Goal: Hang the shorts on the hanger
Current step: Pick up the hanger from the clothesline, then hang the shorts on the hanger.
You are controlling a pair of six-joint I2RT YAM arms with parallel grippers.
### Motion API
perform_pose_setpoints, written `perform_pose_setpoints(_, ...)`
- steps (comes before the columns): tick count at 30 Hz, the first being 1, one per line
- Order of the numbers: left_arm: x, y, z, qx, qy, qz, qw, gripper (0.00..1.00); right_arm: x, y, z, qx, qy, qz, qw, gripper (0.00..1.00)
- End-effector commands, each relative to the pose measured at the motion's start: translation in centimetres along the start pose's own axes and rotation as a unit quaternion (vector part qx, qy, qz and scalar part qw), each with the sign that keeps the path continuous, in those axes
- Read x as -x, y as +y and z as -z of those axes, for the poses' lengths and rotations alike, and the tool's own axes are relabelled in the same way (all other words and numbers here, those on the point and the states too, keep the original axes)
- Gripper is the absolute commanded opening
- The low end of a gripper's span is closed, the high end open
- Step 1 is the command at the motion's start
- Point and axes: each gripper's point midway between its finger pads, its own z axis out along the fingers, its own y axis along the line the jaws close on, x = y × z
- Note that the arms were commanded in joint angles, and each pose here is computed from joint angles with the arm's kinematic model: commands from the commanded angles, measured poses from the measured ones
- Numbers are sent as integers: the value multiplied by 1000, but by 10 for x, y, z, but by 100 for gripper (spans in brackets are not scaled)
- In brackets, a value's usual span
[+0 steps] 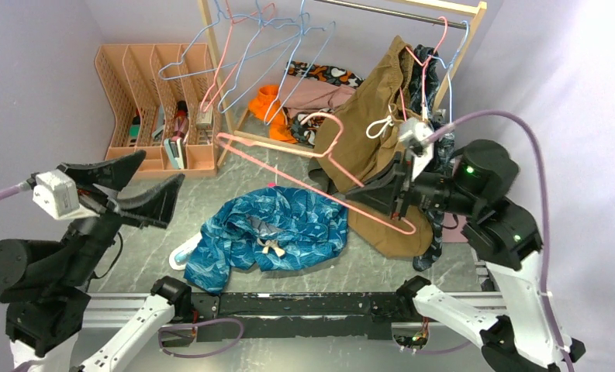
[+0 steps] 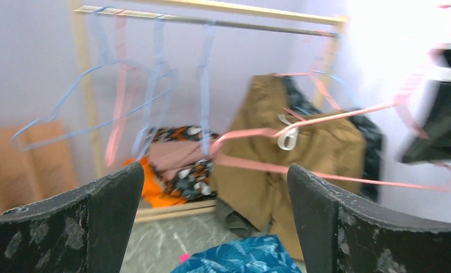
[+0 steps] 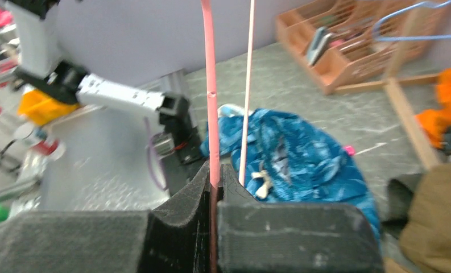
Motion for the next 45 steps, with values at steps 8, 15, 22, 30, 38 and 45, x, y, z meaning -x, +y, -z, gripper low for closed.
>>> perform_pose_setpoints(8,-43,-123,25,-423,107,-51,898,99,-72,-1,-52,138,69,-43,987,0)
perform_pose_setpoints(15,-89,-118,11,-444,168,-35,879,98,-73,23,-65,196,56,13,979,0)
perform_pose_setpoints(22,-117,-116,12,-455,203,-19,867,89,-85,35,-78,217,82,34,972,0)
perform_pose_setpoints(30,-158,-109,20,-455,256,-2,853,66,-90,29,-90,210,75,30,974,0)
perform_pose_setpoints(38,-172,-108,24,-464,266,4,845,41,-102,27,-94,207,79,16,975,0)
perform_pose_setpoints(45,-184,-108,20,-468,269,12,841,7,-114,25,-95,201,106,-1,974,3)
